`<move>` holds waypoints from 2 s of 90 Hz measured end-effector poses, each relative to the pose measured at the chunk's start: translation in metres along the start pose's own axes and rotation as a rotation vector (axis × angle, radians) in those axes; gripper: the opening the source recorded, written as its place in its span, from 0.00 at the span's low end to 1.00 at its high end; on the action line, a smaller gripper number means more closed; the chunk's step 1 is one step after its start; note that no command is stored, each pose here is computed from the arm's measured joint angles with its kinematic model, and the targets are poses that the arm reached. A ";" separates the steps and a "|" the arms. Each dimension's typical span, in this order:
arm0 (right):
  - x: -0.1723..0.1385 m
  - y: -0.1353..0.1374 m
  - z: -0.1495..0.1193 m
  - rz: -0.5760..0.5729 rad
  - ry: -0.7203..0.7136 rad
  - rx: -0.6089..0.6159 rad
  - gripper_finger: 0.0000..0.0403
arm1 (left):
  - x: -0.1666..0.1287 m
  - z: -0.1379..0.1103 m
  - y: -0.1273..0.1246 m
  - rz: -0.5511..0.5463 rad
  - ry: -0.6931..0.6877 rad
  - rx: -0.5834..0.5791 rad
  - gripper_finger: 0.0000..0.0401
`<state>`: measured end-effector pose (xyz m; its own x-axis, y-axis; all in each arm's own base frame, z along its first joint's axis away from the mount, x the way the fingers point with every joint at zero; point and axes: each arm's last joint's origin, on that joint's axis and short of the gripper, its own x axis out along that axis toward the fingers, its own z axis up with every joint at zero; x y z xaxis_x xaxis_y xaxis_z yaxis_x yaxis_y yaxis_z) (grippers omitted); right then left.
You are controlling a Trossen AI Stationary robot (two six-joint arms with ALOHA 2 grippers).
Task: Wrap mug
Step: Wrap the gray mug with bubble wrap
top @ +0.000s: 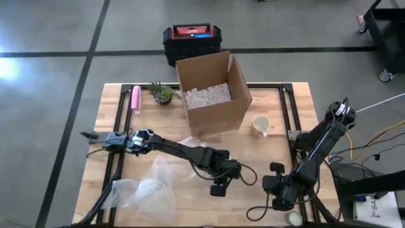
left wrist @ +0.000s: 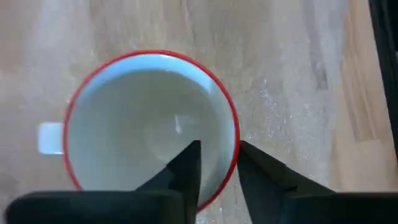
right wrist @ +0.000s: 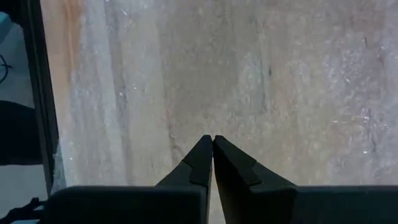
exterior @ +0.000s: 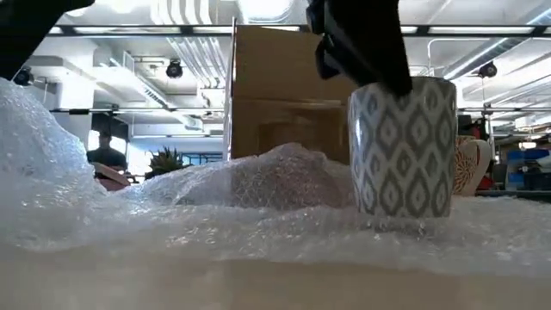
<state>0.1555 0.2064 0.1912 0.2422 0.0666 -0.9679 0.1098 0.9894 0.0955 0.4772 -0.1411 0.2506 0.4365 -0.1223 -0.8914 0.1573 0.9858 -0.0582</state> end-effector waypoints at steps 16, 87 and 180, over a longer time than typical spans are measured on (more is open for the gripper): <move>-0.002 0.001 -0.001 0.027 0.049 0.021 0.00 | -0.013 0.000 0.000 0.004 0.022 -0.014 0.42; 0.041 -0.015 -0.074 -0.140 -0.013 0.595 0.48 | -0.027 -0.118 -0.021 0.082 -0.099 -0.228 0.32; -0.001 -0.017 0.087 -0.171 -0.687 -0.085 0.00 | -0.036 -0.129 -0.017 -0.010 -0.327 -0.266 0.19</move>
<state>0.2375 0.1787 0.2106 0.7842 -0.1592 -0.5997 0.1318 0.9872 -0.0897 0.3447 -0.1387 0.2256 0.7007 -0.1197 -0.7033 -0.0529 0.9744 -0.2185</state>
